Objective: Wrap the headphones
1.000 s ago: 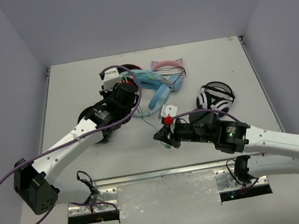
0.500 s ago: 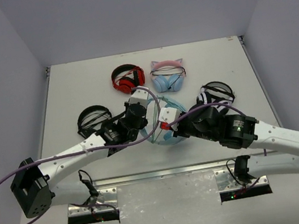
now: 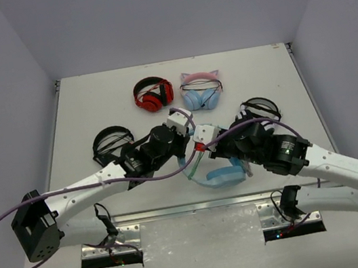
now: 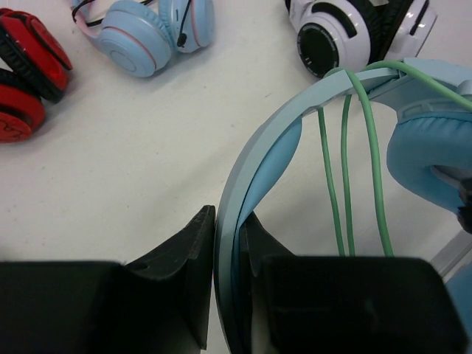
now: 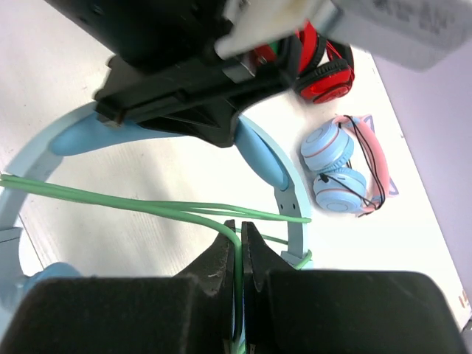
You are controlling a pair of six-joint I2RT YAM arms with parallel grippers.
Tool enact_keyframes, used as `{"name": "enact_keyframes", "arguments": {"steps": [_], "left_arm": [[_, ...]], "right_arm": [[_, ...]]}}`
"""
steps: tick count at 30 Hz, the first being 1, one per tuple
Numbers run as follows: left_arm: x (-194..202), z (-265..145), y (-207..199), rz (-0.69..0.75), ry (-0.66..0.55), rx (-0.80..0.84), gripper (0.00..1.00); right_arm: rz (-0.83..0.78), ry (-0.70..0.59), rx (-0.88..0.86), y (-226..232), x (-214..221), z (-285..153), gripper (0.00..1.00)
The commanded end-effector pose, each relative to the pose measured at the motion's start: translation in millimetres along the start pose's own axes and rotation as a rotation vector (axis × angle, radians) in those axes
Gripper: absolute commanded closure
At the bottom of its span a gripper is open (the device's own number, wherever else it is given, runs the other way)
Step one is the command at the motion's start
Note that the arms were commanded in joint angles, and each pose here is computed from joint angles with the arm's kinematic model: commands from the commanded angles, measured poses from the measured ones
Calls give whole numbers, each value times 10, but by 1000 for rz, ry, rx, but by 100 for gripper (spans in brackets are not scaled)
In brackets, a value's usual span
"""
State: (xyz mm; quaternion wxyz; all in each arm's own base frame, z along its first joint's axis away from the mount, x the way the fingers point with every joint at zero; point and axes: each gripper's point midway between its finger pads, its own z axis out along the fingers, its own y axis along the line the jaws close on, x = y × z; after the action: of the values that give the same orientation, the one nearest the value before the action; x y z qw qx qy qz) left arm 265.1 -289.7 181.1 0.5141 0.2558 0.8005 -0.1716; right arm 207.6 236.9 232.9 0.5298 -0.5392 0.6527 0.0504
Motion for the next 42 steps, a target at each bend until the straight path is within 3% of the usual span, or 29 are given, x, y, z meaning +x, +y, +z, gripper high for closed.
{"name": "enact_keyframes", "arguments": {"steps": [1,17,25,27,29,33,38,42], "left_arm": [[-200,-133,-282,2,-69,162,100],[-146,-139,-277,-1,-56,164,100],[158,-39,-144,-24,92,60,99],[215,-22,-101,-32,118,33,100],[258,-17,-74,-34,142,10,100],[278,-42,-71,-34,179,4,99],[235,-107,-152,-42,172,58,100],[202,-171,-224,-52,164,106,100]], "right_arm": [[50,-136,177,-536,-290,-144,99],[49,-95,227,-782,-67,-38,99],[58,-95,139,-839,26,82,91],[45,-110,79,-753,7,137,91],[31,-120,31,-679,-10,196,98],[-1,-96,39,-716,76,340,98],[31,-99,107,-946,193,366,89],[96,-120,100,-1063,268,369,76]]}}
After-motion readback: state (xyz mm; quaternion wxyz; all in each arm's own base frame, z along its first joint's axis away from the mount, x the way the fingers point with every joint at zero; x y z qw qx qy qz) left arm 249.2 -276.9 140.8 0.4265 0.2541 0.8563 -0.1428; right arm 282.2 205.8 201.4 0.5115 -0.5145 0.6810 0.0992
